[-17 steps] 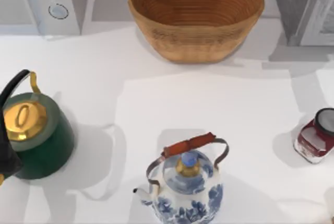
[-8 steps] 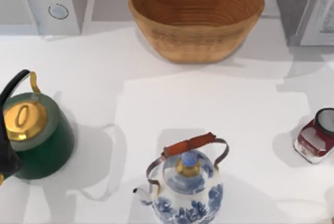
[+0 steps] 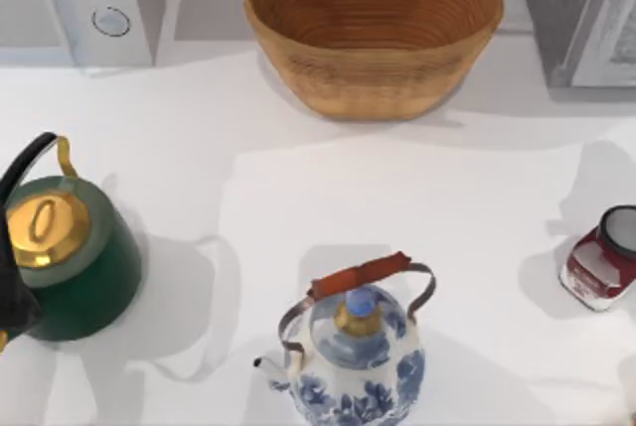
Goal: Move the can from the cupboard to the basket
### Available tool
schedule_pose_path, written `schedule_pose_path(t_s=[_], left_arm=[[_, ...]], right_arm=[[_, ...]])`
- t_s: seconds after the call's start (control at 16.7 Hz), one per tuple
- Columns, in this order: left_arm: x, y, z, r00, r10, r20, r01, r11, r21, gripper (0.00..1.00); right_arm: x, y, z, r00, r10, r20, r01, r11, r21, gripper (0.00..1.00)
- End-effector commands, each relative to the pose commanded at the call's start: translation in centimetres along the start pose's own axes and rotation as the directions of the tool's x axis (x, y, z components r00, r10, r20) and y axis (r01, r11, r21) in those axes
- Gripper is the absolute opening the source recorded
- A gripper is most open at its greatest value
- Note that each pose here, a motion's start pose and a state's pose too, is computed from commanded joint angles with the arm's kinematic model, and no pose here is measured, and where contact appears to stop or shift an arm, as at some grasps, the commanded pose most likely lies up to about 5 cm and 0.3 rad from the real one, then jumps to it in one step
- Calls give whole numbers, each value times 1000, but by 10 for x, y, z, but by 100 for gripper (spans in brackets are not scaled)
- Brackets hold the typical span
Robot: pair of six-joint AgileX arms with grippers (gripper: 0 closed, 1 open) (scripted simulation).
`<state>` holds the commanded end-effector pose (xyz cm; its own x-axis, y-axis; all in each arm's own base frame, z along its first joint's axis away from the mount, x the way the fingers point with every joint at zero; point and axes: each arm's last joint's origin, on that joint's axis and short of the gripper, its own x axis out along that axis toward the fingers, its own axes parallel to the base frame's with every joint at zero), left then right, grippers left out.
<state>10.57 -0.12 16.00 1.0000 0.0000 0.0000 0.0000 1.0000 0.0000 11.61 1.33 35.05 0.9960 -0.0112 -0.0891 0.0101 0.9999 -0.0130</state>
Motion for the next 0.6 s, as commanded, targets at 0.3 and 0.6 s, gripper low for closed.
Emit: schedule_pose_path(t_s=[0.3, 0.6], left_arm=[[0, 0, 0, 1000, 0, 0, 0, 1000, 0, 100], [0, 0, 0, 1000, 0, 0, 0, 1000, 0, 100]], right_arm=[[2, -6, -121, 1000, 3, -26, -3, 1000, 5, 0], [6, -11, -182, 998, 7, 62, -8, 1000, 12, 0]])
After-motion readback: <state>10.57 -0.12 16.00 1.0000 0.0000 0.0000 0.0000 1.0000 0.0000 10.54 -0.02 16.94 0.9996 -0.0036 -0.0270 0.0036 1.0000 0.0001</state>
